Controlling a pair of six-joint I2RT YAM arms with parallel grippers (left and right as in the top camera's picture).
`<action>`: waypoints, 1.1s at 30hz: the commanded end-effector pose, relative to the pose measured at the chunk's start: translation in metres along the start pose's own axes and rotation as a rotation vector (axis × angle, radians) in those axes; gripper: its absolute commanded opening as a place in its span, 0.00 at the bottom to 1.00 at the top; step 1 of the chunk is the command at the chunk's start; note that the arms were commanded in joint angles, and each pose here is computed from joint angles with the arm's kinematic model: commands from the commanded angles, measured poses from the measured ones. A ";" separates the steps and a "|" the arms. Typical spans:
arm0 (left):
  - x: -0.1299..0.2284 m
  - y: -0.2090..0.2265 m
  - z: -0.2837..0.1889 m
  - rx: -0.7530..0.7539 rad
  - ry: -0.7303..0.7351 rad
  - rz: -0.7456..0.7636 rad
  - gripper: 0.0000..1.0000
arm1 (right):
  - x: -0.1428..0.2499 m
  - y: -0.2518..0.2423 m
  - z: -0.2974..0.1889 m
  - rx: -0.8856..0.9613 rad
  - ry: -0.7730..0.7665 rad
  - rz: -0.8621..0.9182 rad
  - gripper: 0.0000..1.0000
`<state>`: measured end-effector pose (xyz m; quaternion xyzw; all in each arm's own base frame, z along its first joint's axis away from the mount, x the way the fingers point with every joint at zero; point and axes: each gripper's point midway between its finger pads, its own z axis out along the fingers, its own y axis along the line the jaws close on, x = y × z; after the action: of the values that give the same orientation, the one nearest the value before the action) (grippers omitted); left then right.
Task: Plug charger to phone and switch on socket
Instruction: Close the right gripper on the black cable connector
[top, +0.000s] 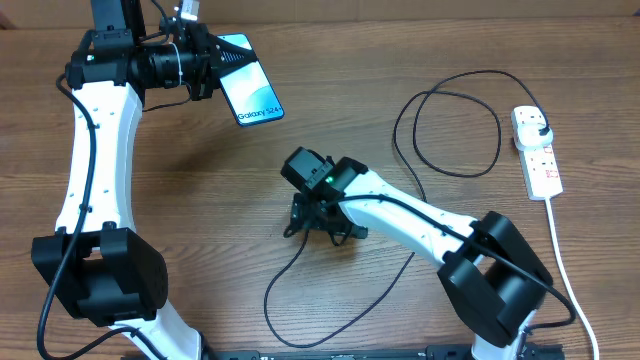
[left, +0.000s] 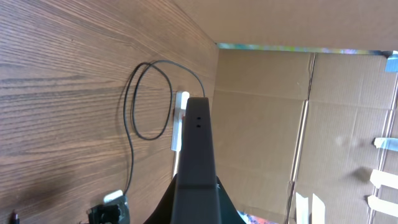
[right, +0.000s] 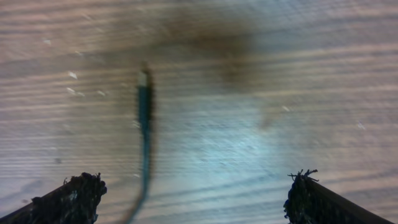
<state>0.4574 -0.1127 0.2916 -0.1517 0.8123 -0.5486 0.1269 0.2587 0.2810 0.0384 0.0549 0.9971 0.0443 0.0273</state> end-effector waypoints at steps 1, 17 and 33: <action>-0.002 -0.012 -0.011 0.030 -0.013 0.017 0.04 | -0.006 0.007 0.001 -0.001 -0.011 0.020 0.97; -0.008 -0.010 -0.021 0.039 -0.032 0.008 0.04 | -0.009 0.012 0.034 0.010 0.006 0.022 0.92; -0.008 -0.010 -0.021 0.040 -0.031 0.012 0.04 | -0.010 0.010 0.044 0.030 0.002 0.021 0.71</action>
<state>0.4623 -0.0921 0.2922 -0.1685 0.8083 -0.5464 0.1404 0.2699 0.2920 0.0032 0.0663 0.9968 0.0372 0.0227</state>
